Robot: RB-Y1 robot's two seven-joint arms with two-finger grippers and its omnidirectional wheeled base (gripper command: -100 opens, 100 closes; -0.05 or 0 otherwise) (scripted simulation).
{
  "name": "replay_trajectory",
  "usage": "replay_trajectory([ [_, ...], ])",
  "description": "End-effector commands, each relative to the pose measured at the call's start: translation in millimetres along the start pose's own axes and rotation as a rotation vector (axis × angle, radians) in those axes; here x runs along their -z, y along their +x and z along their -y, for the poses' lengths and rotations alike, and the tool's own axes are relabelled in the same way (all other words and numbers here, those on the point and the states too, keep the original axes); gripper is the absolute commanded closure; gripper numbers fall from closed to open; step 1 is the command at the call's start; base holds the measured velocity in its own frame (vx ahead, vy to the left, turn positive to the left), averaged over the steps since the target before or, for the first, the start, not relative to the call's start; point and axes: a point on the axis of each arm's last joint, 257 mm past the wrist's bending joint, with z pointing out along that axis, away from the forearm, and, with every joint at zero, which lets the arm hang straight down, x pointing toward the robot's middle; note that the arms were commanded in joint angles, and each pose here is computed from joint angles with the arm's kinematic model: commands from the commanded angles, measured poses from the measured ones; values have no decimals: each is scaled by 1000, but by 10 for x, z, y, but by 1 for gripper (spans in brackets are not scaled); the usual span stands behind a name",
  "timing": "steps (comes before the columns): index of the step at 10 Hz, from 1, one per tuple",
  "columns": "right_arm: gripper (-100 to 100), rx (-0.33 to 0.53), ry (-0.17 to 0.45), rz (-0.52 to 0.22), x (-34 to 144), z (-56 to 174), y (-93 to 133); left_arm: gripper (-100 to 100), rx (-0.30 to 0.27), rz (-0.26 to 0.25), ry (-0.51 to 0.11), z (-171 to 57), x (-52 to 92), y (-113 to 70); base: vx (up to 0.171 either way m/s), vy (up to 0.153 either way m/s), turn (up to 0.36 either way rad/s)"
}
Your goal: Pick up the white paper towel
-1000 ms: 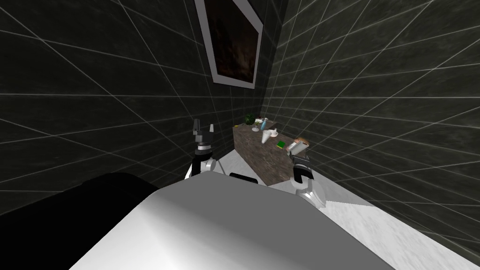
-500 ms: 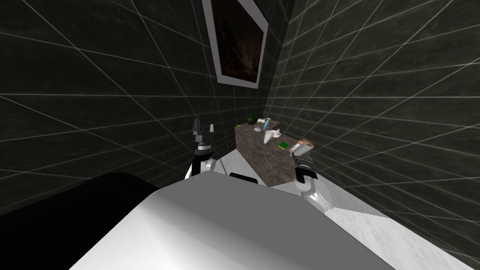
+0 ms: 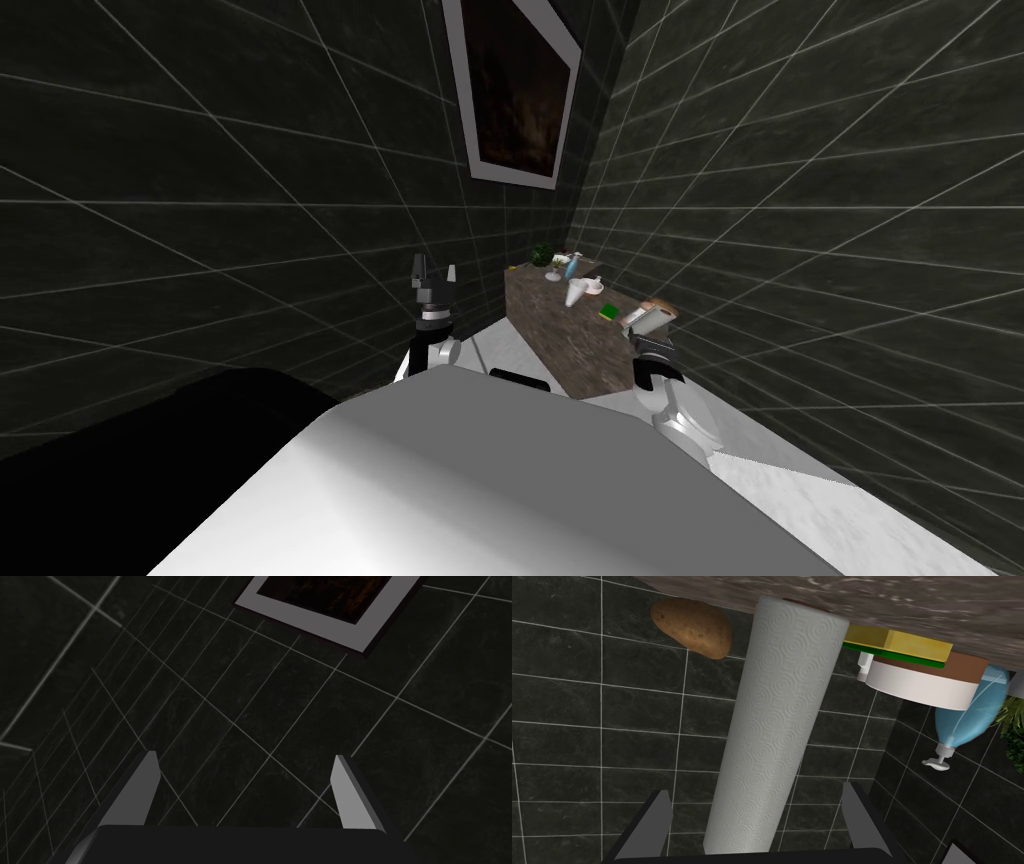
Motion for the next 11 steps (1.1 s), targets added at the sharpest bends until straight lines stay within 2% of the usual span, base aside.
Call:
replay_trajectory([
  [1,-100,-44,19,-8,-11,55,24,0,0,0,0,0,0,0,-6,0,-21],
  [2,-100,15,25,-31,11,138,102,0,0,0,0,0,0,0,-28,2,234],
  [5,-100,-46,59,-33,-17,240,77,0,0,0,0,0,0,0,-16,-3,36],
  [6,-100,17,66,-49,12,329,140,0,0,0,0,0,0,0,-29,7,307],
  [7,-100,12,79,-45,-11,371,103,0,0,0,0,0,-1,1,-34,-5,107],
  [9,-100,-45,103,-46,-5,427,112,0,0,0,0,0,0,0,-10,-1,-41],
  [10,-100,15,111,-57,40,526,173,0,0,0,0,0,0,0,-30,2,238],
  [11,-100,19,115,-50,15,538,126,0,0,0,0,0,0,0,-35,-4,149],
])
